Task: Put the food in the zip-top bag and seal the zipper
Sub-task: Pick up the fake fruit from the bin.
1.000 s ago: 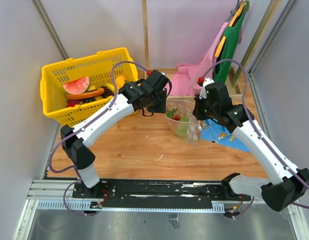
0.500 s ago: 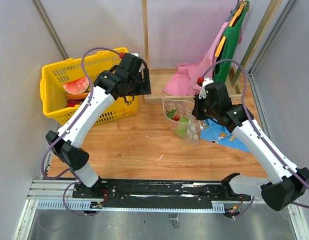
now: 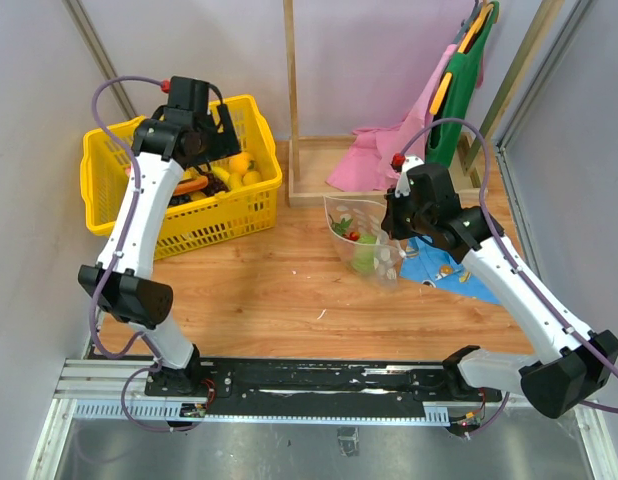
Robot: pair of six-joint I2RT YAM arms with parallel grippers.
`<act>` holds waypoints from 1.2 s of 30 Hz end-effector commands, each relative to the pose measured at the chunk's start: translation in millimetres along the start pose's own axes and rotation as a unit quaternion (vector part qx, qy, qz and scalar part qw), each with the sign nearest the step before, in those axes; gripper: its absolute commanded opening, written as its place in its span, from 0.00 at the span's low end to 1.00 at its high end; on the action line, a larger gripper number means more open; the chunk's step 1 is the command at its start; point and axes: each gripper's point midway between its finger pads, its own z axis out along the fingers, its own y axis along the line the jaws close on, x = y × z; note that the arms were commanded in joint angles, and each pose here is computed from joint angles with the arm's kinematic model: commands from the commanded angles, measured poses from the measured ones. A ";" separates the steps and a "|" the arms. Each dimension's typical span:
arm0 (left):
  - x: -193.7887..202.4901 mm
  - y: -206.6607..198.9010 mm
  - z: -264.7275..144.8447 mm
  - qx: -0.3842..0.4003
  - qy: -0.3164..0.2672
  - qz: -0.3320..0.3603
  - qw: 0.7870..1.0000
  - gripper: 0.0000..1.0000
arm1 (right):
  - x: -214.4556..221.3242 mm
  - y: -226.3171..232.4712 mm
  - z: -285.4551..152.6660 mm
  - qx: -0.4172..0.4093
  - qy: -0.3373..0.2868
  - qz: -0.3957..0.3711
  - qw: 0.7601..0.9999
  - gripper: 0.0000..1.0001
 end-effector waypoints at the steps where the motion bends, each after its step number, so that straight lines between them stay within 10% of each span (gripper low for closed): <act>1: 0.8 37.6 29.7 -0.039 0.033 -0.007 0.999 0.90 | -8.3 -2.2 0.7 -0.002 -0.011 0.000 1.000 0.01; 16: 63.6 141.8 107.5 -0.166 0.156 -0.063 0.972 0.93 | -4.8 -3.8 4.9 0.000 -0.009 -0.004 1.000 0.01; 36: 168.6 132.0 169.6 -0.108 0.300 -0.068 0.945 0.93 | -2.2 -5.8 11.1 0.003 -0.005 -0.014 1.000 0.01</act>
